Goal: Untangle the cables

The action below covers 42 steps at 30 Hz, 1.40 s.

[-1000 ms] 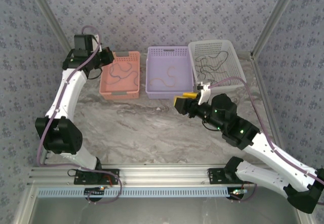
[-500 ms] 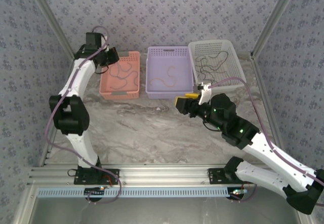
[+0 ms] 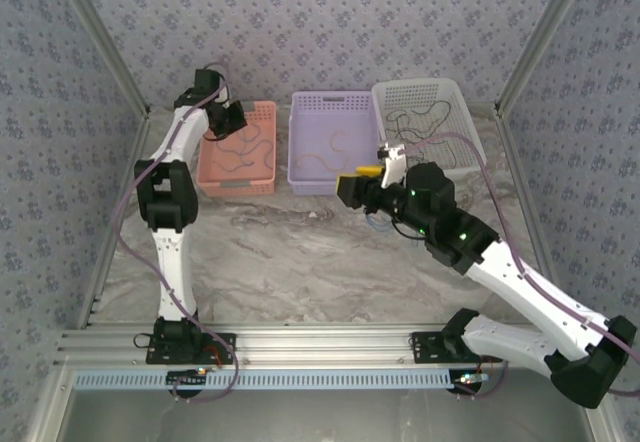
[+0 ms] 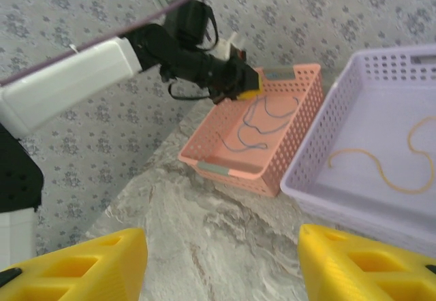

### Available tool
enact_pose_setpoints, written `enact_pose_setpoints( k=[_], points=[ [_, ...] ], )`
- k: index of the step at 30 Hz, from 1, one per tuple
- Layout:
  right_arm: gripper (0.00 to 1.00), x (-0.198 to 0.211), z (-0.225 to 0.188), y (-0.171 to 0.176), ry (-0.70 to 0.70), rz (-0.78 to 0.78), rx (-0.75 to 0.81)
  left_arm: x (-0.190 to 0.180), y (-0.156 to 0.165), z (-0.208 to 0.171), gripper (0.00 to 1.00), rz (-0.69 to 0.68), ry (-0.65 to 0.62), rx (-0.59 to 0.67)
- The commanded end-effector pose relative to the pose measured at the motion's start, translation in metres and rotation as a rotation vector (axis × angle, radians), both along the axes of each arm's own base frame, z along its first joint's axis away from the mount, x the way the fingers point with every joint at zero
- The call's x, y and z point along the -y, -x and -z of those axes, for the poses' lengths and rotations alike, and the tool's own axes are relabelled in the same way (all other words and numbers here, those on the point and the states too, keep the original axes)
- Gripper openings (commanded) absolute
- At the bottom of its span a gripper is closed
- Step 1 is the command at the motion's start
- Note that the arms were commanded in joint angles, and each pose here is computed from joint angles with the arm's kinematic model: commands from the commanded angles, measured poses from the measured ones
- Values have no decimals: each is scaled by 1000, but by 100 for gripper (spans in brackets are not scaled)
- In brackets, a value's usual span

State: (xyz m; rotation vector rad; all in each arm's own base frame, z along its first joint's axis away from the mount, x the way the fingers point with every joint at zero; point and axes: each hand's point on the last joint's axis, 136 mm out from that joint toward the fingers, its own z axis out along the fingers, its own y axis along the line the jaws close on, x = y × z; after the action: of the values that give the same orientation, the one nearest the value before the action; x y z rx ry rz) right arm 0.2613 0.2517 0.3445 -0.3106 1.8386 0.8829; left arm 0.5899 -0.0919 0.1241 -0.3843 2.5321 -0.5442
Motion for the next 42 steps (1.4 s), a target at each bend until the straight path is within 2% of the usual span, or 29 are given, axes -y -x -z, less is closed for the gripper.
enact_pose_setpoints(
  k=[1,3,7,8,11,13,19,22,26,34,38,42],
  points=[
    [63,-7,-29,-5,-20,-23,81,-2,-3,-4,11,-30,-1,-12],
    [63,-11,-29,-8,-14,-27,78,-2,-4,-2,22,-29,-8,-13],
    [63,-4,-15,-17,24,26,38,-3,-3,-19,59,-34,-29,21],
    [62,5,-8,-21,36,62,13,-4,-1,-29,66,-38,-46,39],
    [60,37,24,-32,68,199,-88,0,4,-64,79,-42,-66,120],
    [59,64,52,-38,96,311,-181,3,12,-86,83,-48,-72,156],
    [56,144,159,-29,244,578,-511,24,48,-154,84,-70,-78,281],
    [56,169,202,-23,276,630,-616,41,75,-167,82,-63,-49,291],
    [54,184,249,-18,332,662,-719,84,118,-172,79,17,-6,307],
    [48,185,291,-31,445,637,-790,180,210,-143,69,233,52,269],
    [46,189,309,-34,504,653,-843,205,246,-129,66,288,72,257],
    [45,193,316,-38,533,673,-845,219,268,-131,66,327,80,267]
  ],
)
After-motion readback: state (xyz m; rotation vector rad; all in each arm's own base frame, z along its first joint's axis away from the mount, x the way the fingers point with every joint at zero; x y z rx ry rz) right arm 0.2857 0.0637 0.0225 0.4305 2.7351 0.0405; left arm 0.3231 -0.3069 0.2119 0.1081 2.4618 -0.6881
